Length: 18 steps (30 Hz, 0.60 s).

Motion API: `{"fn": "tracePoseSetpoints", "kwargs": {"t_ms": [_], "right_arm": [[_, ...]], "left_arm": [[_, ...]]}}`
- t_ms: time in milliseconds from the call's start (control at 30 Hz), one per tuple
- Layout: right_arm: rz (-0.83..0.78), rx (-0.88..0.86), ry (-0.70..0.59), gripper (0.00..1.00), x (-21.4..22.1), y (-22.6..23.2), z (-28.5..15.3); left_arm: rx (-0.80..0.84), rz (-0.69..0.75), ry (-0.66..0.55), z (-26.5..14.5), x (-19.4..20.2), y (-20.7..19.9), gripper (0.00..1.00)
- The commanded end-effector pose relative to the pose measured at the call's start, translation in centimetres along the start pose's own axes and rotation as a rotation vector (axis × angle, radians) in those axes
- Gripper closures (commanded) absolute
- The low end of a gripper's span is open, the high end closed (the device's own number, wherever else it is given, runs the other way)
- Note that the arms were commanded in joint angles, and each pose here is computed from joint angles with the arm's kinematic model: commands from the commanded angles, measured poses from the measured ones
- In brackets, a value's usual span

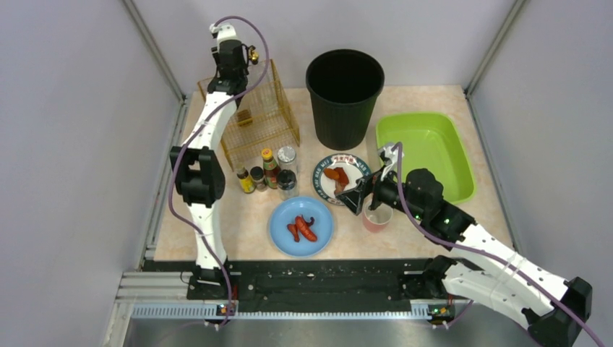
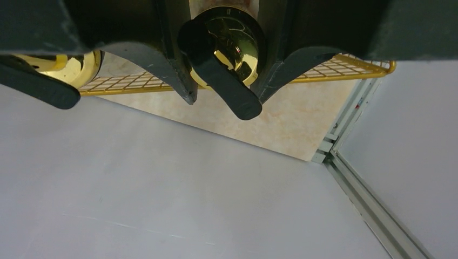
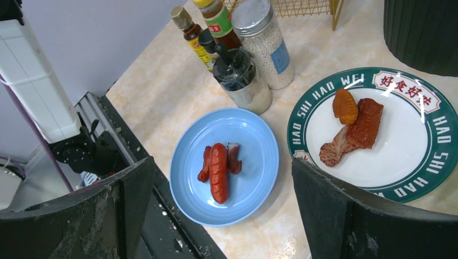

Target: Clear the kitchen counter

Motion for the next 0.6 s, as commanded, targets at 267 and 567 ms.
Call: {"fn": "tracePoseSetpoints", "kwargs": {"t_ms": [267,567], "right_arm": [[-0.001,-0.006,-0.021,0.05,-0.9,0.3,0.1],[-0.022,-0.003,-0.017,0.05,-1.7,0.6,-0.2]], "left_arm": [[0.070,-0.099,-0.171,-6.3,-7.2,1.4,0.30],[0.169,-0.149,-0.140,-12.1,-10.6,2.1,0.07]]}}
Point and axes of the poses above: each gripper's point midway between its finger pads, its own z axis out along the fingers, its own y axis along the line the jaws close on, x = y × z, the point moved 6 cm from there along -z, back along the fingers, and after that the axes turned 4 degrees about -z, right-handed, at the moved point
